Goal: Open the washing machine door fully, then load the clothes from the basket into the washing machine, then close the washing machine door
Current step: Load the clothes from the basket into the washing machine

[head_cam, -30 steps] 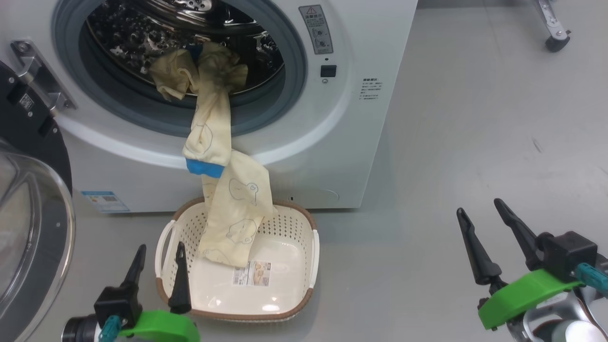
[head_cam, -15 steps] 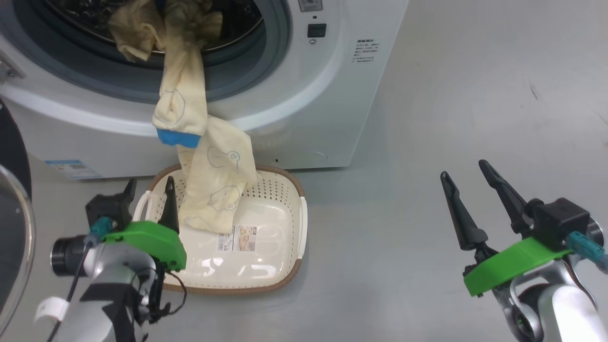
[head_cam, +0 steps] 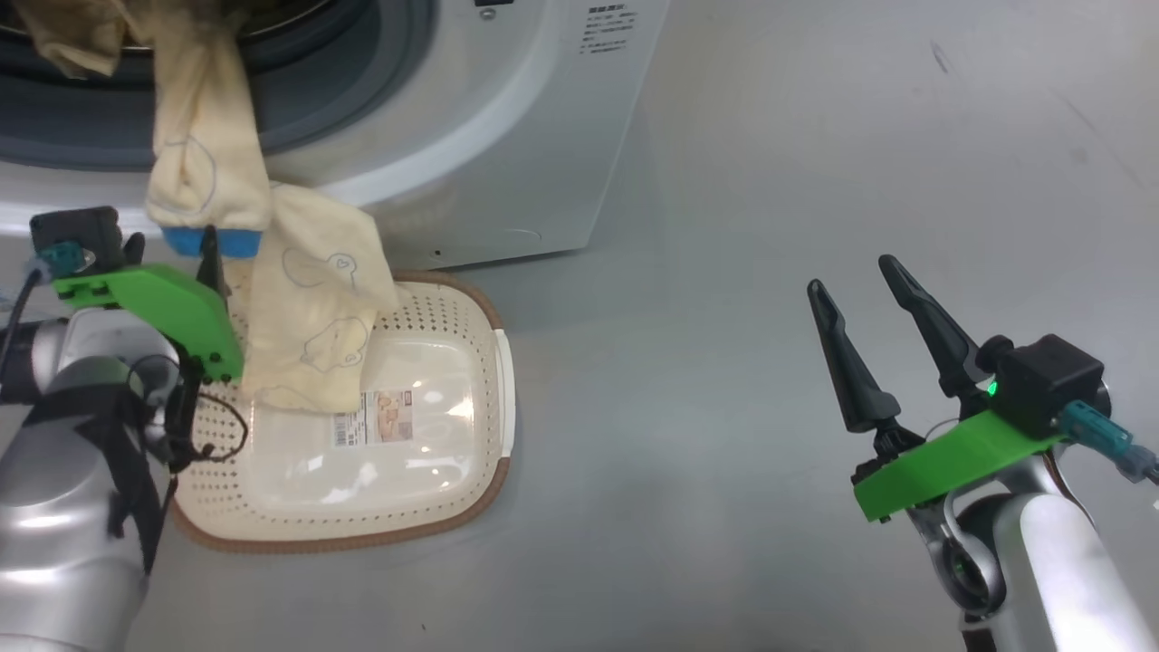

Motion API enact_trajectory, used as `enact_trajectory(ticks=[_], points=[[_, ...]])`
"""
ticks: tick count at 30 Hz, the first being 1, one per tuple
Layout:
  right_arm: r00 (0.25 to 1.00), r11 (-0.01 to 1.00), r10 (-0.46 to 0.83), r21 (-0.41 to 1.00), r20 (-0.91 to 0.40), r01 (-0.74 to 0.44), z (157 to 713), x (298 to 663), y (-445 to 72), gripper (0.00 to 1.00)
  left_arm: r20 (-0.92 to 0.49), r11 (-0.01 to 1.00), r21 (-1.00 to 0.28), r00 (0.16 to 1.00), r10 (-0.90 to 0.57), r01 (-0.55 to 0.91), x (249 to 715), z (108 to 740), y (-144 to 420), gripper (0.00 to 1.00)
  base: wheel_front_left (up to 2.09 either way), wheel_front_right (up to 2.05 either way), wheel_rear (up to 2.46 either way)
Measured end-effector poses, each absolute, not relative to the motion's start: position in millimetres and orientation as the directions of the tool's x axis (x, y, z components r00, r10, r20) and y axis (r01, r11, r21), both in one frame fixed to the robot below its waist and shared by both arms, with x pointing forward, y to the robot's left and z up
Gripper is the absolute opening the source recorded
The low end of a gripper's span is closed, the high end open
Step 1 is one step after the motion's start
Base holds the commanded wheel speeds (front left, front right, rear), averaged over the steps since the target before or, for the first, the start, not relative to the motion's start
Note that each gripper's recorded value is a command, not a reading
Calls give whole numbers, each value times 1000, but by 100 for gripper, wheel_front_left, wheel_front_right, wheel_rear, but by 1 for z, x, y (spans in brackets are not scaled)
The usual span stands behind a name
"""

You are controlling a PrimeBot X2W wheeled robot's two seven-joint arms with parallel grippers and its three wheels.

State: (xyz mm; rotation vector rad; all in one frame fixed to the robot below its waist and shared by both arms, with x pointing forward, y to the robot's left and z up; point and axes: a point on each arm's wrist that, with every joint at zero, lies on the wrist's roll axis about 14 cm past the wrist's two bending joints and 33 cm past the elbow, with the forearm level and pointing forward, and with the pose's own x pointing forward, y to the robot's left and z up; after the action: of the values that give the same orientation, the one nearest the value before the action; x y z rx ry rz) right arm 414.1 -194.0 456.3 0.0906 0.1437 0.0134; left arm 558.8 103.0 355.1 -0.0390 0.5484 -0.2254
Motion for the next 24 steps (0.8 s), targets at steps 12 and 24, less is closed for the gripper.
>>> enact_trajectory(ticks=[12,24], points=[[983,993,-40,100,-181,59,438,405,-213,100,-587,965,-153,765,-263,214,592,331,84,100,0,0,0],[981,991,-71,103,-180,91,434,404,-223,100,-664,967,-157,703,-254,201,600,311,78,0,0,0,0]])
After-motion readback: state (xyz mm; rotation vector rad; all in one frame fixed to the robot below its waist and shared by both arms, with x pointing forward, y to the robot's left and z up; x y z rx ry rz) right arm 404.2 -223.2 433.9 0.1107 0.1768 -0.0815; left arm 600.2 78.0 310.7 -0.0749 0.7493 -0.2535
